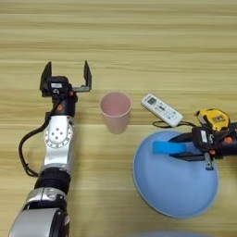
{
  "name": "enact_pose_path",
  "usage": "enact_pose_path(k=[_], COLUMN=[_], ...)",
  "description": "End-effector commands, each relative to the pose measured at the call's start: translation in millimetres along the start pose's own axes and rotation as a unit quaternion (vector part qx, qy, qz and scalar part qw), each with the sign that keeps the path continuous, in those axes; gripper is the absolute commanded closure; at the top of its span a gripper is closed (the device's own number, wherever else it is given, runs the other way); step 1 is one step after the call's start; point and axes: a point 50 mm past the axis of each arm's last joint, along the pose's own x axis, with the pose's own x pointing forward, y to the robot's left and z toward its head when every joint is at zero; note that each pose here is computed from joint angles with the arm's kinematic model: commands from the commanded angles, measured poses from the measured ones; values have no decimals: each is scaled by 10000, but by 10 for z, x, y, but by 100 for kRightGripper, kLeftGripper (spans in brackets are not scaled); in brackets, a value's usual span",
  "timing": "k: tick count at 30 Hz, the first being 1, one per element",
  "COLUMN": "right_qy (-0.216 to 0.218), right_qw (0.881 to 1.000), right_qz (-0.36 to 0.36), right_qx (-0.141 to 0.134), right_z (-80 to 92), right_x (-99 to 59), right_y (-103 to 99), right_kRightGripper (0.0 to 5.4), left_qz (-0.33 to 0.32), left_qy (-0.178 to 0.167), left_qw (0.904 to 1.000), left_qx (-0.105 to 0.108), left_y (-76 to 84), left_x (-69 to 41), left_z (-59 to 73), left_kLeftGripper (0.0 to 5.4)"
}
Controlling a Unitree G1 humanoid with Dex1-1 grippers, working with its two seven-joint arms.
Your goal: Move the objects on the table
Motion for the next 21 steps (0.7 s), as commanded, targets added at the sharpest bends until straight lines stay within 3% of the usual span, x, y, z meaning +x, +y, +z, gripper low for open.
enact_pose_path(k=[1,6,12,21], right_qy=[-32,111,284,328], right_qw=[9982,9865,9603,9319], right_qz=[-602,-1606,-2622,-3256], right_qx=[10,309,906,1562], right_z=[39,-15,-134,-255], right_x=[-19,-23,5,84], right_y=[-192,-467,-727,-894], right_kRightGripper=[399,399,399,400], left_qz=[2,-1,6,11], left_qy=[-46,-44,-38,-37], left_qw=[10000,10000,10000,10000], left_qx=[22,20,16,7], left_y=[-11,-20,-24,-38], left_x=[25,27,28,28], left_z=[9,5,-2,-6], left_kLeftGripper=[0,0,0,0])
